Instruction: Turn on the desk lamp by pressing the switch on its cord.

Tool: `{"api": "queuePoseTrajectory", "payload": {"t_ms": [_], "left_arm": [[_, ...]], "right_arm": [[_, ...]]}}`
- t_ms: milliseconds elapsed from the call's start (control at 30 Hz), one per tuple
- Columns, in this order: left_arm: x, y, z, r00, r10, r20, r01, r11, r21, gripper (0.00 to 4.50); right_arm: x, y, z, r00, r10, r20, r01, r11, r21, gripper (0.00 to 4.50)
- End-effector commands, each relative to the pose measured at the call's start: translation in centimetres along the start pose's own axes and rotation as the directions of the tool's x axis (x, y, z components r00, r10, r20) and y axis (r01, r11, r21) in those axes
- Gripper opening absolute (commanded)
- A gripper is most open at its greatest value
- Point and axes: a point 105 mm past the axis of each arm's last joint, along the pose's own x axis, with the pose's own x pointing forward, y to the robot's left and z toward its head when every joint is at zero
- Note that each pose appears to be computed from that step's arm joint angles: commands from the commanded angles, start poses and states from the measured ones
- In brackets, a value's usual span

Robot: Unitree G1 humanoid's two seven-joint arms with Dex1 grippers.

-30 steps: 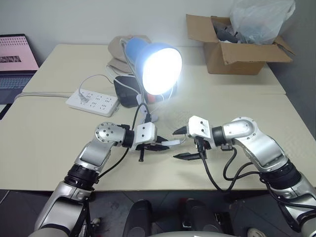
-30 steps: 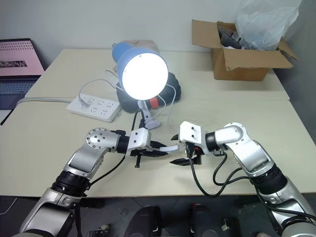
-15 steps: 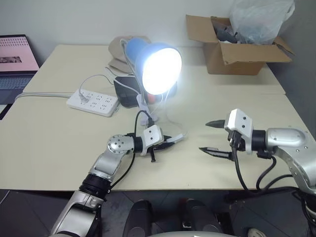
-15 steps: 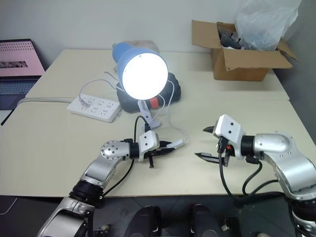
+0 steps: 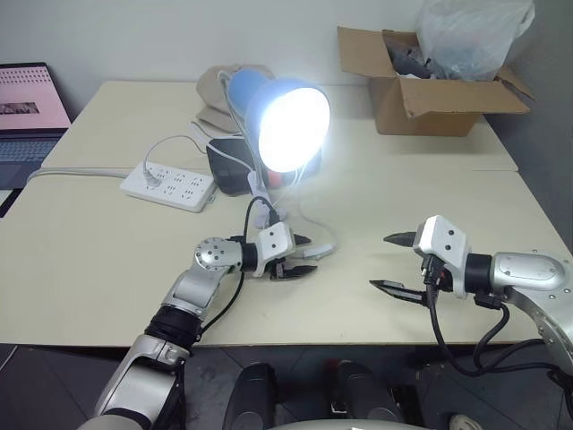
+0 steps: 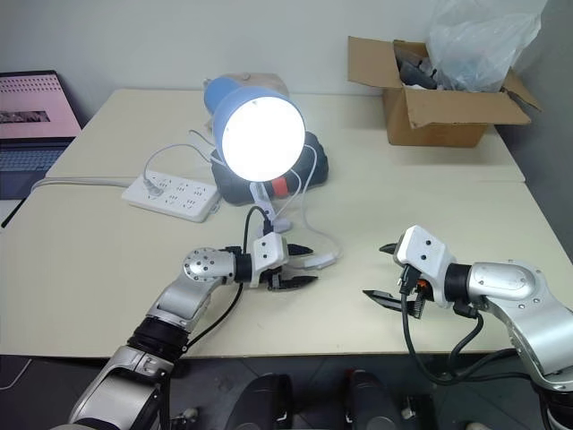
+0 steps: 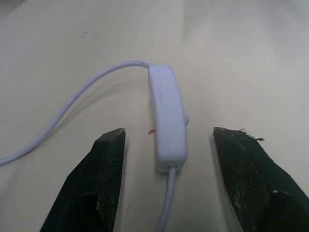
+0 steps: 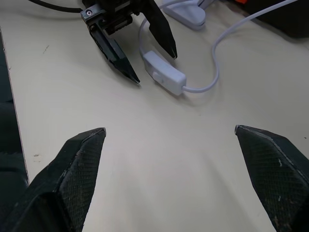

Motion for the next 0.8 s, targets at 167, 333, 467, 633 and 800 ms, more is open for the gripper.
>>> {"api": "queuePoseTrajectory", "payload": {"t_ms": [167,333,467,633,800], "left_arm": [[-5.5,0.9,1.4,0.995,0.096,-0.010,-0.095,0.994,0.057,3.79],[-9.7,1.3,2.1,0.966,0.255,-0.037,-0.255,0.967,0.017,3.79],[-12.1,1.4,2.4,0.935,0.352,-0.048,-0.354,0.934,-0.049,3.79],[-12.9,-0.9,2.5,0.950,0.306,-0.052,-0.311,0.937,-0.160,3.79],[-13.1,-1.9,2.4,0.957,0.283,-0.067,-0.291,0.939,-0.184,3.79]], "right_arm": [[-0.5,-0.7,1.3,0.999,0.004,0.033,-0.002,0.998,-0.061,4.50],[-1.5,-1.5,1.6,0.998,0.002,0.069,0.004,0.996,-0.087,4.50],[-2.5,-1.8,1.5,0.996,0.022,0.092,-0.014,0.996,-0.084,4.50],[-3.1,-2.1,1.5,0.993,0.039,0.110,-0.031,0.996,-0.080,4.50],[-2.9,-2.2,1.5,0.992,0.057,0.114,-0.047,0.995,-0.093,4.50]]}}
